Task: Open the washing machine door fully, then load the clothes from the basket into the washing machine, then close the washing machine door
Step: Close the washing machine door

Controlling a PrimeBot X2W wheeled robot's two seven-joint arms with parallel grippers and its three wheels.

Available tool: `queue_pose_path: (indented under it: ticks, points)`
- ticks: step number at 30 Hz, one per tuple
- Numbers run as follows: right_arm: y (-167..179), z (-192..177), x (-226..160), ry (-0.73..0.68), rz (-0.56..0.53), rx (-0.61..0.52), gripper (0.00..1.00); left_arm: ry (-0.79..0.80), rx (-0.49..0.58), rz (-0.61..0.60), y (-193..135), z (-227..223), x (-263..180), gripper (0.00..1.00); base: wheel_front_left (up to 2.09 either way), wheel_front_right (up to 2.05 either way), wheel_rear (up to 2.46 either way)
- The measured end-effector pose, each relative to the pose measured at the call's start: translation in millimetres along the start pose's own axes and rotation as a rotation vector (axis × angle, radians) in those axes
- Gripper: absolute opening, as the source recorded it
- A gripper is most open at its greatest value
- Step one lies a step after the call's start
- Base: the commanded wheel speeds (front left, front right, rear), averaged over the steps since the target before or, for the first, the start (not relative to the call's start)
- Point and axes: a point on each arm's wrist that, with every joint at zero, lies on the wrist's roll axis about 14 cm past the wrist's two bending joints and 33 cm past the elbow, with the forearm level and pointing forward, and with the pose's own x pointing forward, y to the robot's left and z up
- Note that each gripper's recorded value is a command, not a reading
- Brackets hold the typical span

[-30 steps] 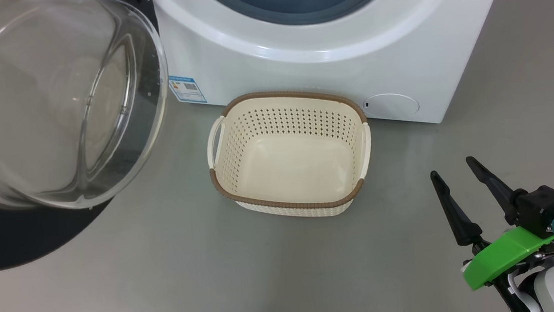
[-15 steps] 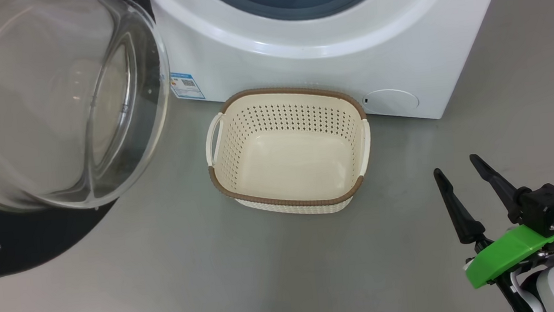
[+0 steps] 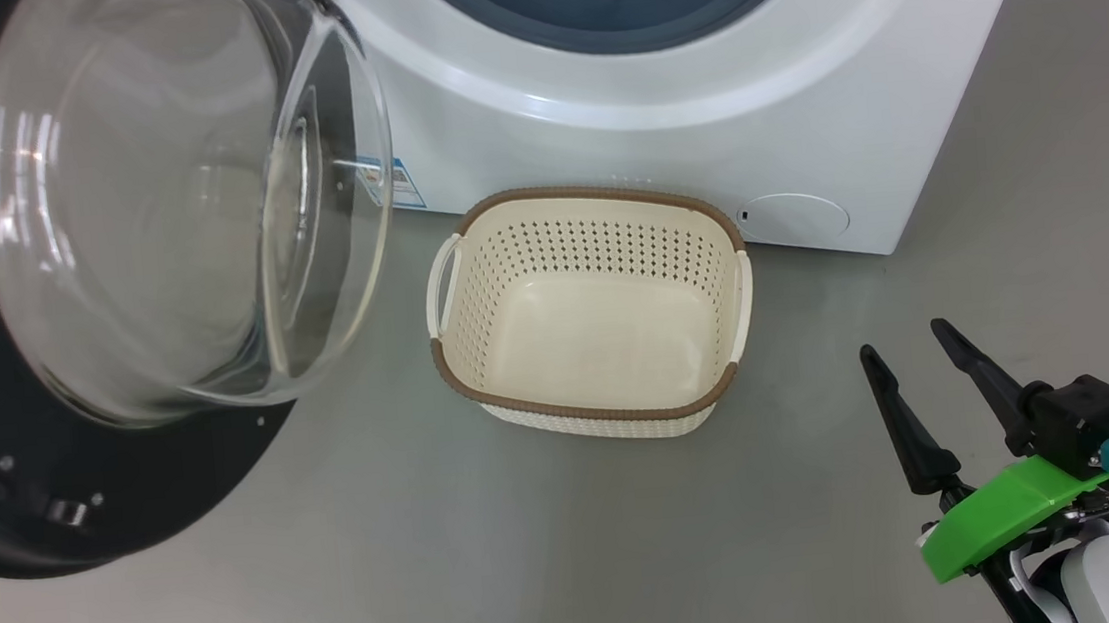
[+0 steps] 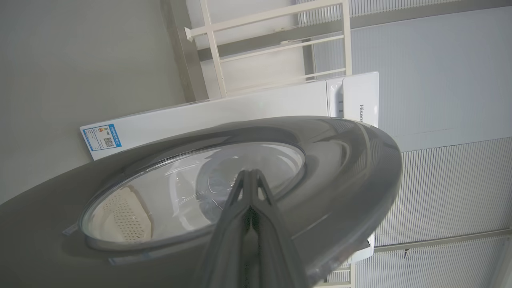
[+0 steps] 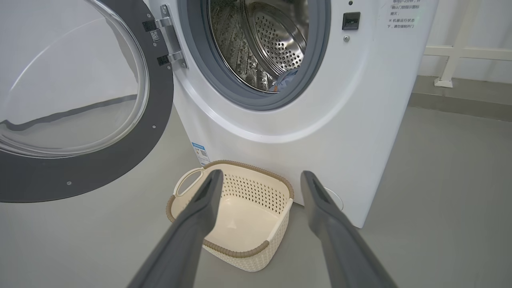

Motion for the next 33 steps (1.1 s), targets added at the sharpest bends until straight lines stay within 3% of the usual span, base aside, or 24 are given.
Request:
queue_pose_path:
  ticks: [18,33]
  points:
    - [10,2,-7,-0.02,-0.006,0.028,1.0,0.323,0.01,-0.163,-33,-112,-8,0.0,0.0,0.0,0.0]
    - [-23,1,-31,-0.032,-0.12,0.035,1.0,0.551,-0.059,-0.23,-44,-221,7,0.0,0.0,0.0,0.0]
